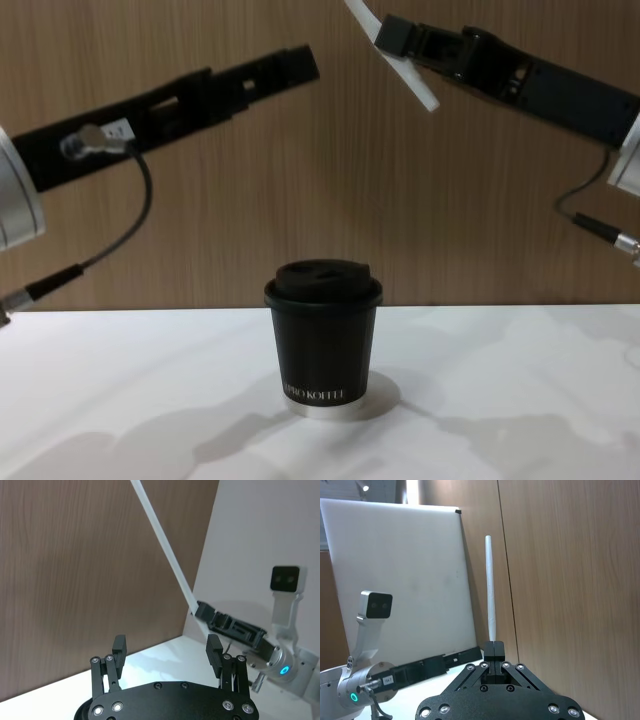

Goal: Pick up the straw with one hand, pass it to the other hand, and insert it into the cup.

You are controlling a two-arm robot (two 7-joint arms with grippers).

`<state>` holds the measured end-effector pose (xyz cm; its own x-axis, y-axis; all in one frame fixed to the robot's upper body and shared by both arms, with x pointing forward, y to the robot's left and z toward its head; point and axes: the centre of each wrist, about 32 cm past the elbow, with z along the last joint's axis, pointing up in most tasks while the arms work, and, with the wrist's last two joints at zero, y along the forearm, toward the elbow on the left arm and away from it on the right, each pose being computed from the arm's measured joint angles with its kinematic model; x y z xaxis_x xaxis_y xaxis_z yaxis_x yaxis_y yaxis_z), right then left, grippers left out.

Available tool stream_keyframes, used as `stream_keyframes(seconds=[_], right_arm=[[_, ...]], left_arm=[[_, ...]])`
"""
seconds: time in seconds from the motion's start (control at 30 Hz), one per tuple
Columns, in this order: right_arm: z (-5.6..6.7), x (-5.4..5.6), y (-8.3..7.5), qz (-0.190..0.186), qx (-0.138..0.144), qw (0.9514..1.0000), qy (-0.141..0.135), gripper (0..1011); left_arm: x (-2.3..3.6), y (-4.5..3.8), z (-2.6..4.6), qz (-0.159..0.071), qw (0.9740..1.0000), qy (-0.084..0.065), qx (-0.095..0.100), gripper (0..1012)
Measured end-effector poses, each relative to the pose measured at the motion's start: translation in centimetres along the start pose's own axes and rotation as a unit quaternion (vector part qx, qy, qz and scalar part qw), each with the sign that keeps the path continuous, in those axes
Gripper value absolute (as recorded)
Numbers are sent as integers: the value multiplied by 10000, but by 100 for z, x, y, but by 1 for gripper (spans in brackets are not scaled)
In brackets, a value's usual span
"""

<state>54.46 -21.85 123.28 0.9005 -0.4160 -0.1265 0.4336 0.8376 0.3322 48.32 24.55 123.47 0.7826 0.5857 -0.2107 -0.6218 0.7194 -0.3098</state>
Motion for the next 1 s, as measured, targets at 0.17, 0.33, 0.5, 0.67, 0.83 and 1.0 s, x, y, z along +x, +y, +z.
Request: stream_keyframes(seconds=[0.17, 0.33, 0.5, 0.67, 0.83, 1.0], right_arm=[[0, 0, 0, 0, 0, 10000, 0, 0], [0, 0, 0, 0, 0, 10000, 0, 0], [0, 0, 0, 0, 0, 10000, 0, 0], [0, 0, 0, -1, 0, 10000, 0, 0], [0, 0, 0, -1, -1, 10000, -1, 0], [0, 0, 0, -1, -1, 10000, -1, 0]], left_arm=[[12, 21, 17, -103, 9996, 161, -205, 1000], [25, 19, 17, -200, 9986, 322, -364, 1000], [54, -11, 4, -303, 9966, 553, -537, 1000], [84, -64, -16, -350, 9948, 731, -616, 999], [129, -149, -48, -365, 9931, 912, -644, 1000], [168, -236, -79, -383, 9917, 1048, -643, 1000]])
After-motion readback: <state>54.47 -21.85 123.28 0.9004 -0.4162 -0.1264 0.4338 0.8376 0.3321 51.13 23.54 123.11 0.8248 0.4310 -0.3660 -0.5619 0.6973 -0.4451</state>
